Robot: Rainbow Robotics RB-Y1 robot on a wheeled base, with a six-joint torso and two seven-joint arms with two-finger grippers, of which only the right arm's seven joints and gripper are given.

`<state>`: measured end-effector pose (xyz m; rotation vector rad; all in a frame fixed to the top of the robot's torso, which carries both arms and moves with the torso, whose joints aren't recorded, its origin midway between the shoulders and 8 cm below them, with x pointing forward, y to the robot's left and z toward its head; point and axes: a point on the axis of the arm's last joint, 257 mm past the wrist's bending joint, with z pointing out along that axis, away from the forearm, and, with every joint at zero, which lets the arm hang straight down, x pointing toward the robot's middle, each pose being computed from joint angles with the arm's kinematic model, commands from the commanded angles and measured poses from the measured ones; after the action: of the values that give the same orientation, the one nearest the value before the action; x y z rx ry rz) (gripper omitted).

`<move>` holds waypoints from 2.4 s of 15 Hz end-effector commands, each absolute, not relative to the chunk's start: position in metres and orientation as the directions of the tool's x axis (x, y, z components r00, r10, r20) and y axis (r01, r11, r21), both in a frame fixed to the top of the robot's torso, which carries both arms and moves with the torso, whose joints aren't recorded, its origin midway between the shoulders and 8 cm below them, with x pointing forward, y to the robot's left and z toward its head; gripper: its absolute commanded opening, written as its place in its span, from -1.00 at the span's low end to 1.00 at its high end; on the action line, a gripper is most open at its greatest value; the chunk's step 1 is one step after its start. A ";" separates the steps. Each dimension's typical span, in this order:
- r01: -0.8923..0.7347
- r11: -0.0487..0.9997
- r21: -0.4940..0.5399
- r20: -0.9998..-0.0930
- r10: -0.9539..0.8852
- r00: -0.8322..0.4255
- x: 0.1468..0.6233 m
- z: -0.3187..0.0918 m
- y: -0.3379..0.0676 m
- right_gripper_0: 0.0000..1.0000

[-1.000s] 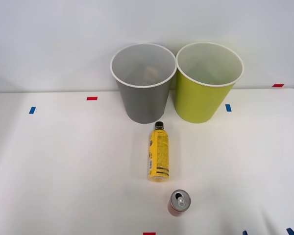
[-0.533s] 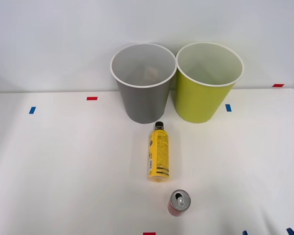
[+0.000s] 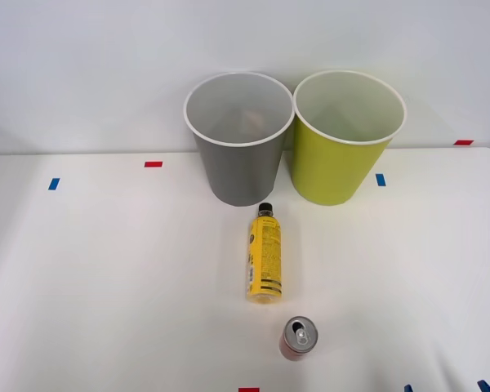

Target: Put cans in the gray bin, plastic bottles in the light green bin

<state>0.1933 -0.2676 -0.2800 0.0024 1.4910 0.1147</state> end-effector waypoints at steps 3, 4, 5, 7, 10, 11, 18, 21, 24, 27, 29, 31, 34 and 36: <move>-0.075 0.995 0.072 -0.994 0.078 0.075 0.193 -0.280 -0.268 1.00; -0.075 0.995 0.072 -0.994 0.078 0.075 0.193 -0.280 -0.268 1.00; -0.075 0.995 0.072 -0.994 0.078 0.075 0.193 -0.280 -0.268 1.00; -0.075 0.995 0.072 -0.994 0.078 0.075 0.193 -0.280 -0.268 1.00; -0.075 0.995 0.072 -0.994 0.078 0.075 0.193 -0.280 -0.268 1.00; -0.075 0.994 0.081 -0.995 0.085 0.050 0.195 -0.292 -0.265 1.00; -0.366 0.930 0.024 -0.993 0.065 0.099 0.212 -0.279 -0.203 1.00; -0.451 0.891 -0.046 -0.990 0.020 0.141 0.209 -0.277 -0.183 1.00; -0.495 0.866 -0.071 -0.987 0.010 0.160 0.210 -0.283 -0.171 1.00; -0.532 0.845 -0.053 -0.983 0.049 0.176 0.214 -0.293 -0.162 1.00; -0.556 0.830 -0.052 -0.981 0.061 0.183 0.216 -0.294 -0.155 1.00; -0.570 0.820 -0.054 -0.980 0.067 0.189 0.217 -0.292 -0.149 1.00; -0.585 0.809 -0.056 -0.979 0.072 0.193 0.223 -0.291 -0.141 1.00; -0.593 0.803 -0.064 -0.976 0.074 0.205 0.231 -0.288 -0.138 1.00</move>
<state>0.2271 -0.1394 -0.2895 -0.4767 1.2988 0.4881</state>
